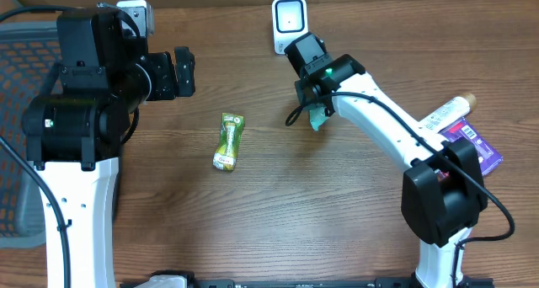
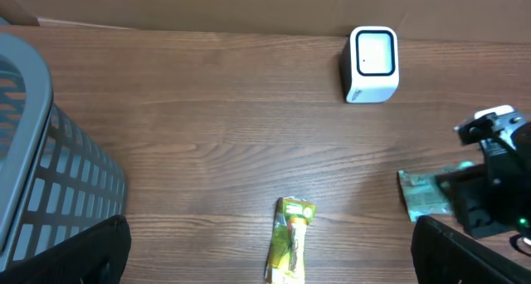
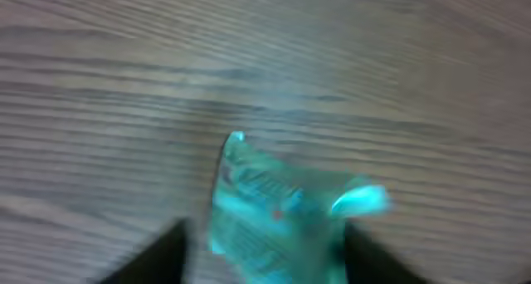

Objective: Scan the item barcode
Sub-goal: 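Hold the wipes pack in front of the scanner with right gripper, then carry the wipes pack right and release it near the purple bag, then move the right gripper to the green juice pouch and grasp it, then lift the juice pouch upright with the right gripper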

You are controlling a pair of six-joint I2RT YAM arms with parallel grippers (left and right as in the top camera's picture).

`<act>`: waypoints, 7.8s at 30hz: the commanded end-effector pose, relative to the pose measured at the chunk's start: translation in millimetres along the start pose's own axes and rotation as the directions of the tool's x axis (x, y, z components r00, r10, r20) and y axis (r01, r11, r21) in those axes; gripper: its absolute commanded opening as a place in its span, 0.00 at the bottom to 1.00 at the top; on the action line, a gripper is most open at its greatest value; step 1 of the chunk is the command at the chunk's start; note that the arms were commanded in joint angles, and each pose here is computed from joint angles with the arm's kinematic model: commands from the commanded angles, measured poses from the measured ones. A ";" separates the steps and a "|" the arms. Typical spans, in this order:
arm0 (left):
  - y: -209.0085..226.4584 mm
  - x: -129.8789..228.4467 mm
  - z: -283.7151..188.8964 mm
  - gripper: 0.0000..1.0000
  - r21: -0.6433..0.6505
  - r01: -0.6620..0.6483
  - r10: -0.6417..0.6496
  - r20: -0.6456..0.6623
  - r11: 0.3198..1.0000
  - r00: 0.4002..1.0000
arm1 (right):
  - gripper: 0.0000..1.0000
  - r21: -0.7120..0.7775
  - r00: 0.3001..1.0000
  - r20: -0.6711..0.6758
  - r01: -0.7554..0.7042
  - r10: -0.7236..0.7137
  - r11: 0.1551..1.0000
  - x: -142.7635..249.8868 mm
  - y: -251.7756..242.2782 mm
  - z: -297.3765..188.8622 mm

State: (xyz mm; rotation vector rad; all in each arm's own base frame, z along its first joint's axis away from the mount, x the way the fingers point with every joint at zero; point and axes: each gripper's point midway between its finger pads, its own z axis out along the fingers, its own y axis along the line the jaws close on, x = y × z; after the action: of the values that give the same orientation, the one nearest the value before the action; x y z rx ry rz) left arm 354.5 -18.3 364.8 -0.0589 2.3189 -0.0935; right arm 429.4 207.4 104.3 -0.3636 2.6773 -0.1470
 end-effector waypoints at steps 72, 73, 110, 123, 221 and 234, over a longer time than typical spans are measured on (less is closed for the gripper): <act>2.2 -2.2 1.3 1.00 -0.008 -0.010 0.010 0.002 1.000 1.000 | 0.04 0.422 0.781 0.617 -0.227 -0.095 0.877 -174.1 -109.0 -172.7; 2.2 -2.2 1.3 1.00 -0.008 -0.009 0.009 0.002 1.000 1.000 | 0.04 0.453 0.765 0.628 -0.211 -0.142 0.866 -182.6 -101.0 -174.6; 2.2 -2.3 1.3 1.00 -0.008 -0.009 0.009 0.002 1.000 1.000 | 0.04 0.741 0.643 0.173 0.414 -0.746 0.529 -201.4 -18.3 -11.7; 2.2 -2.2 1.3 1.00 -0.008 -0.010 0.010 0.002 1.000 1.000 | 0.04 0.593 0.550 0.271 0.550 -0.790 0.587 -185.3 12.9 -81.2; 2.2 -2.3 1.3 1.00 -0.008 -0.010 0.010 0.002 1.000 1.000 | 0.04 -0.787 0.960 -0.279 -0.227 -0.003 0.573 65.3 203.3 -10.0; 2.2 -2.3 1.3 1.00 -0.008 -0.010 0.010 0.002 1.000 1.000 | 0.04 -0.968 0.985 0.095 0.126 -0.146 0.217 49.4 112.9 -142.2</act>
State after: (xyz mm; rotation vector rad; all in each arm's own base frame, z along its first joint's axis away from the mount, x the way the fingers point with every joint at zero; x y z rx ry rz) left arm 354.6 -18.2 364.8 -0.0593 2.3188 -0.0933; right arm 306.9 311.1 116.2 -0.7274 2.7033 1.4873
